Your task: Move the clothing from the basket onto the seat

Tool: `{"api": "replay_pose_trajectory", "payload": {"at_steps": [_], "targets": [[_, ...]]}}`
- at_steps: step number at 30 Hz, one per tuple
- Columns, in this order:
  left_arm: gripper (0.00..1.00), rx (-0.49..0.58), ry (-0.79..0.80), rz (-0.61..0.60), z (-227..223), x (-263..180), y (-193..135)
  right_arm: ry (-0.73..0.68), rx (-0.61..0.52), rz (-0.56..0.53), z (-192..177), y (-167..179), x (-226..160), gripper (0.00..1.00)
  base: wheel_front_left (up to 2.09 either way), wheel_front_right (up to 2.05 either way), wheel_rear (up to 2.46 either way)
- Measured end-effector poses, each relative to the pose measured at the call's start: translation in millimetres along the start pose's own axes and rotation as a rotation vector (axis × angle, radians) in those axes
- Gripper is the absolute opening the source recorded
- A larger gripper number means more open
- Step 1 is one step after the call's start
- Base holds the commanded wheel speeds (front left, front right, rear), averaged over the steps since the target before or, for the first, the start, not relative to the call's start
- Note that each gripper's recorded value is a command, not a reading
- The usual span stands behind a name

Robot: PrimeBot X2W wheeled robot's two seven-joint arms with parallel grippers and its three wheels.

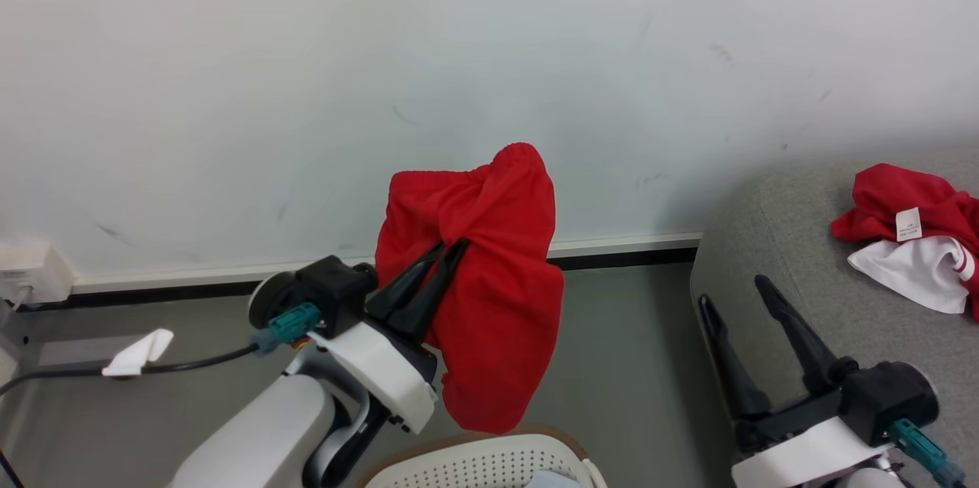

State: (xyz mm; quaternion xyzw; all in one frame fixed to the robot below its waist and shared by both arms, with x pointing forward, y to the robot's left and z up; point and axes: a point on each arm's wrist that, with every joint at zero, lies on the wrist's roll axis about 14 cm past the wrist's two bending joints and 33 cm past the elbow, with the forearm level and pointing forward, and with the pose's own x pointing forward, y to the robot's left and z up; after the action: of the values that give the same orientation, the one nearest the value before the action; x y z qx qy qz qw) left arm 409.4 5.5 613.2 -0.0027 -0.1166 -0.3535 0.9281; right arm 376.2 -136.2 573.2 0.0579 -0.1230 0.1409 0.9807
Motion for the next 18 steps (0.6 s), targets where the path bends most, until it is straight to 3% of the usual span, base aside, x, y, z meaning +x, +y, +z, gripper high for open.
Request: {"api": "replay_pose_trajectory", "payload": {"at_steps": [2, 9, 18], "targets": [[0.00, -0.001, 0.000, -0.001, 0, 0, 0, -0.004, 0.063, 0.028, -1, 13, 3, 1.00, 0.00, 0.00, 0.00], [0.00, -0.018, 0.005, -0.022, -1, -3, -10, 0.078, 0.060, 0.296, -19, 82, 12, 1.00, 0.00, 0.00, 0.00], [0.00, -0.032, 0.022, -0.061, -4, -13, -28, 0.173, 0.071, 0.472, -41, 128, 23, 1.00, 0.00, 0.00, 0.00]]}}
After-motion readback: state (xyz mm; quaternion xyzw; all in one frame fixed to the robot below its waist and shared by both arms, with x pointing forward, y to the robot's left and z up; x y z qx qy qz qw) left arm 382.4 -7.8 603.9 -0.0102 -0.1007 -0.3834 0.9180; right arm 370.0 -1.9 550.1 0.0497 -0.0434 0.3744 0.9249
